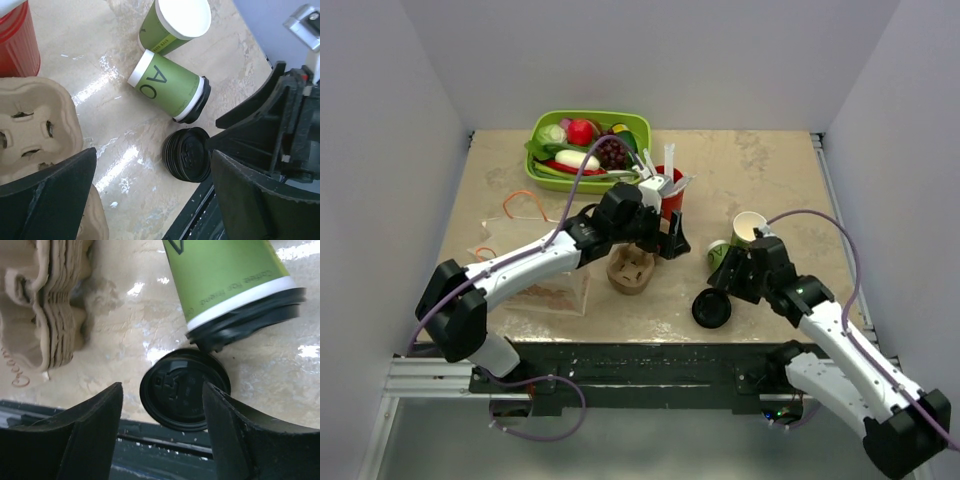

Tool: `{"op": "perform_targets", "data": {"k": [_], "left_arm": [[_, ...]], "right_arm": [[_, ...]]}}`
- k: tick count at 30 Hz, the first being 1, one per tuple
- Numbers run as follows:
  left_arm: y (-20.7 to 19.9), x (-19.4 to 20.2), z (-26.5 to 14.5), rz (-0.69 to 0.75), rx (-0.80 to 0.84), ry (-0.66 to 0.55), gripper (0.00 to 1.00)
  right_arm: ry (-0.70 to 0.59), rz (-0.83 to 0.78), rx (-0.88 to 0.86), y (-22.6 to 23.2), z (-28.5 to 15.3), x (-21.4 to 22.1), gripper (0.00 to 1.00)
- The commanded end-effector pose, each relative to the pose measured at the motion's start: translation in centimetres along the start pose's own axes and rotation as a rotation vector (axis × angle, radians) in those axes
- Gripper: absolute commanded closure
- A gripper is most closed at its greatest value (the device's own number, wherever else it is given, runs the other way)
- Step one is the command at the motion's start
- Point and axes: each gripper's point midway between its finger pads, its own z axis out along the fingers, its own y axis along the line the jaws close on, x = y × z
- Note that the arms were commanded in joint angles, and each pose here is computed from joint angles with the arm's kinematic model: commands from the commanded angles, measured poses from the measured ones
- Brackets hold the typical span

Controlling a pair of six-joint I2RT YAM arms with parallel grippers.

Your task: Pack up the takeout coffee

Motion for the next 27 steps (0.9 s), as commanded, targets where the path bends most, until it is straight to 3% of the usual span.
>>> {"op": "perform_targets", "data": {"k": [1, 9, 20, 24, 27], "left_arm": [[0.6, 0.2, -1.1, -0.006, -0.022, -0.032, 0.00], [1.4, 2.0, -3.0, -0.032, -0.057, -0.021, 0.00], [1.3, 1.9, -4.0, -0.015, -0.066, -0.029, 0.00], [1.4, 1.9, -4.1, -0.011, -0.072, -0.029, 0.00], [1.5, 1.9, -4.3, -0.012, -0.080, -0.034, 0.00]], "right_arm": [[-0.114, 0.067, 0.067, 1.0, 2.0, -1.6, 0.34], [-0.180, 0.104, 0.230, -0.6, 3.2, -2.7, 0.41], [-0.196, 0.076, 0.290, -0.9, 4.8, -3.4, 0.42], [-0.252, 0.109, 0.314, -0.7, 4.9, -4.7, 0.49], [-0.275, 0.119, 0.331, -1.0, 4.6, -5.1, 0.60]]}}
